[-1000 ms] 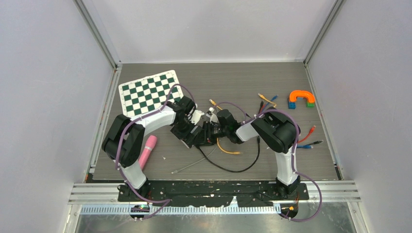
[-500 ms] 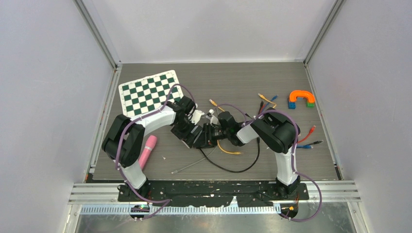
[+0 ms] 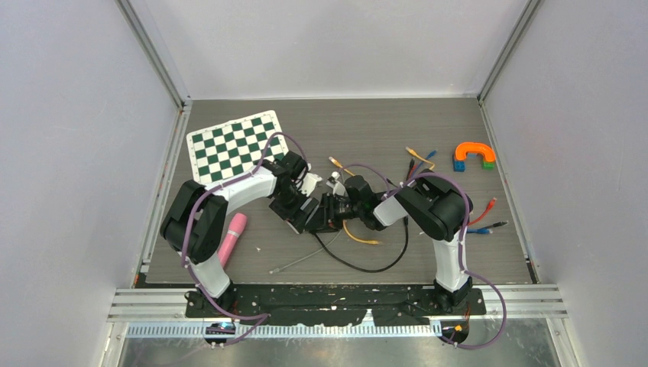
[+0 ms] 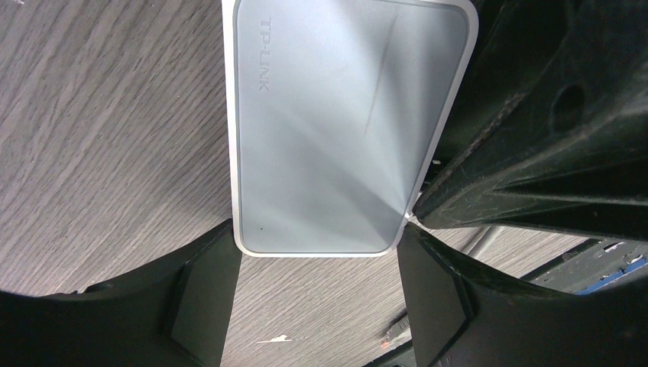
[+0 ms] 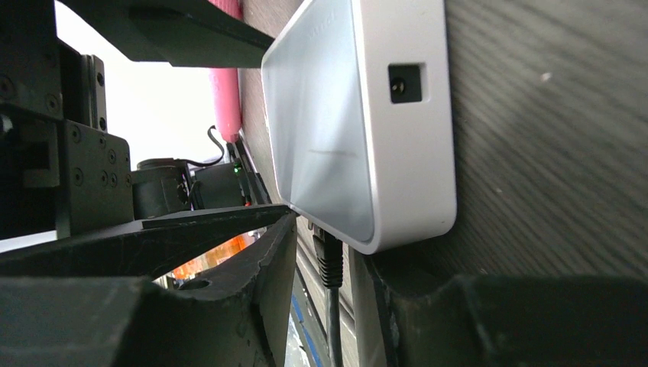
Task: Pull the plug from the switch port
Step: Pull the connector from the switch port, then place the connector at the center of the board.
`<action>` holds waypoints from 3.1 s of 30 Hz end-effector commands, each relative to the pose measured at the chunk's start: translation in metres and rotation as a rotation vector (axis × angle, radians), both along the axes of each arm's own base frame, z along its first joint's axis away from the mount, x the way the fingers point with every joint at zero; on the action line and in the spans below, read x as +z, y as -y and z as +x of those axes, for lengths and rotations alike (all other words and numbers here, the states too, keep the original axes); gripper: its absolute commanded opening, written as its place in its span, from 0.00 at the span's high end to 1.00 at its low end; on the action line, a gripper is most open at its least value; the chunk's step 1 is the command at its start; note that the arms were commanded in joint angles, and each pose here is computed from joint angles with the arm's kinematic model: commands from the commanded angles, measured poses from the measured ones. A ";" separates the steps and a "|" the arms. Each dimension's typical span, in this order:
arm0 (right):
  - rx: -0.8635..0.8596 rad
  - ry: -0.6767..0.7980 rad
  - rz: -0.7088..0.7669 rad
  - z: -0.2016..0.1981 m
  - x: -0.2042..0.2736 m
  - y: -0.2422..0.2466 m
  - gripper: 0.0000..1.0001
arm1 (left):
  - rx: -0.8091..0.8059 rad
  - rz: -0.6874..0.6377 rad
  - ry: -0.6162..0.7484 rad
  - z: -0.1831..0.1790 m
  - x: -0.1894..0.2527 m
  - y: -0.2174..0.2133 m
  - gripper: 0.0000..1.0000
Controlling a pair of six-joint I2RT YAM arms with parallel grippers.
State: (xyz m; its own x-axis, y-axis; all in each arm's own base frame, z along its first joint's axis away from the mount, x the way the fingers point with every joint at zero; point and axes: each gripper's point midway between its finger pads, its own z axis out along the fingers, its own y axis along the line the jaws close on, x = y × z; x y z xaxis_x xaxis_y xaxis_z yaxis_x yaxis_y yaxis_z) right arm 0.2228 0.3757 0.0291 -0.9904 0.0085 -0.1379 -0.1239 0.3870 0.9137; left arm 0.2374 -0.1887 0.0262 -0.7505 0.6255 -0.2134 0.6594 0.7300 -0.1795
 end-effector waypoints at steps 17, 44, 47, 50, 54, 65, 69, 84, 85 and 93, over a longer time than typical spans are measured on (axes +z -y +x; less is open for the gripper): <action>0.010 0.049 0.030 0.005 0.006 -0.001 0.95 | 0.004 -0.054 0.045 0.010 0.014 0.011 0.60; 0.207 0.062 -0.011 -0.072 0.019 0.025 0.95 | 0.047 0.058 0.072 0.020 0.007 -0.008 0.62; 0.199 0.082 0.010 -0.073 0.027 0.026 0.95 | 0.003 0.019 0.061 0.014 0.007 -0.002 0.59; 0.177 0.121 0.073 -0.068 0.051 0.022 0.95 | -0.011 0.008 0.067 0.012 0.009 -0.002 0.44; 0.121 0.192 0.145 -0.054 0.086 0.018 0.95 | 0.011 -0.005 0.104 0.014 0.015 -0.003 0.17; -0.085 0.338 0.123 -0.023 0.132 0.035 0.95 | 0.075 -0.080 0.200 0.019 0.036 0.002 0.00; -0.170 0.365 0.115 -0.006 0.145 0.045 0.95 | 0.098 -0.120 0.258 0.024 0.050 0.003 0.00; -0.539 0.345 0.026 0.180 0.165 0.082 0.83 | 0.318 -0.312 0.564 0.037 0.124 -0.008 0.00; -0.544 0.302 -0.015 0.189 0.143 0.084 0.71 | 0.329 -0.328 0.576 0.036 0.129 -0.009 0.00; -0.524 0.483 -0.228 0.203 0.150 0.134 0.11 | 0.532 -0.334 0.609 0.032 0.140 -0.039 0.00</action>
State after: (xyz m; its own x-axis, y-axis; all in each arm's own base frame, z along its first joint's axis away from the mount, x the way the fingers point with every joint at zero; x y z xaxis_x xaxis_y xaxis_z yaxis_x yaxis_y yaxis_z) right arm 0.4235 0.2625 0.1322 -0.7711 0.4678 -0.4319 -0.0956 0.5857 0.8049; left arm 0.2598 -0.1657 0.1551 -0.6307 0.1916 -0.7520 0.4261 0.8954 -0.1293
